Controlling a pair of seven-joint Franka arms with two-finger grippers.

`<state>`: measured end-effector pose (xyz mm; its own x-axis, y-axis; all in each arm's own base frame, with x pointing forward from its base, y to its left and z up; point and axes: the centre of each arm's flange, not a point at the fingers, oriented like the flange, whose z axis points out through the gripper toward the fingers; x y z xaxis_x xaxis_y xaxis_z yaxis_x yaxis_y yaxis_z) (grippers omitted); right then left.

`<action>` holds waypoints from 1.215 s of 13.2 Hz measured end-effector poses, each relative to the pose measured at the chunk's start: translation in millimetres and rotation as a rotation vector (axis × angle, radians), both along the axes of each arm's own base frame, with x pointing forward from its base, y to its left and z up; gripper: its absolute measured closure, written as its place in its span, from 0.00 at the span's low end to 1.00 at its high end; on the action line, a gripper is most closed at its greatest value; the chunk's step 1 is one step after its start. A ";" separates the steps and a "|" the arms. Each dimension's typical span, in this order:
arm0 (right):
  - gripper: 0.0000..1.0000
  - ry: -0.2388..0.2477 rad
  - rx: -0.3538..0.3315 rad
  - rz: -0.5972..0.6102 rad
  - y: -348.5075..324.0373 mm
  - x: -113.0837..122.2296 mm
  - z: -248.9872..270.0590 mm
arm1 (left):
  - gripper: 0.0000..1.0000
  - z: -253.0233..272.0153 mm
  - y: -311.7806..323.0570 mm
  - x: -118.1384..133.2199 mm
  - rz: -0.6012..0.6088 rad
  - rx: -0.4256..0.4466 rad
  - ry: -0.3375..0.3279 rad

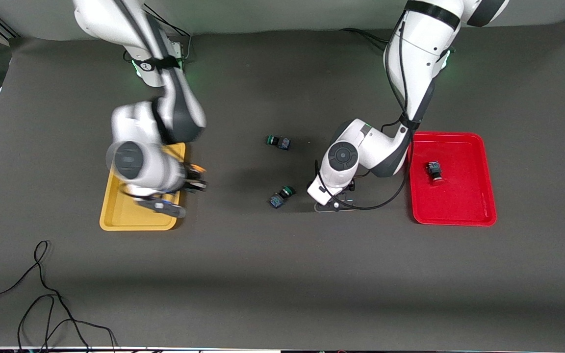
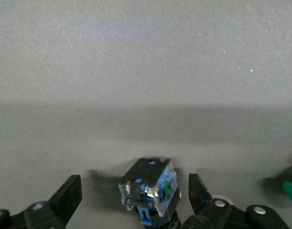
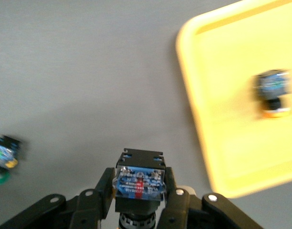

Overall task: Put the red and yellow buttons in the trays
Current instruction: 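Lower the orange button into the yellow tray and open the right gripper, then place the red button in the red tray with the left gripper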

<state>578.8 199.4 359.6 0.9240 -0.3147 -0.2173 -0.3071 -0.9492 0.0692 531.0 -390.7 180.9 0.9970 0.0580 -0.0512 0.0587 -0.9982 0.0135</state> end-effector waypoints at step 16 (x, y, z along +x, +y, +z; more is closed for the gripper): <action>0.00 0.005 0.103 0.064 -134.1 -72.0 -120.3 | 0.67 144.0 44.6 52.2 0.136 0.018 0.140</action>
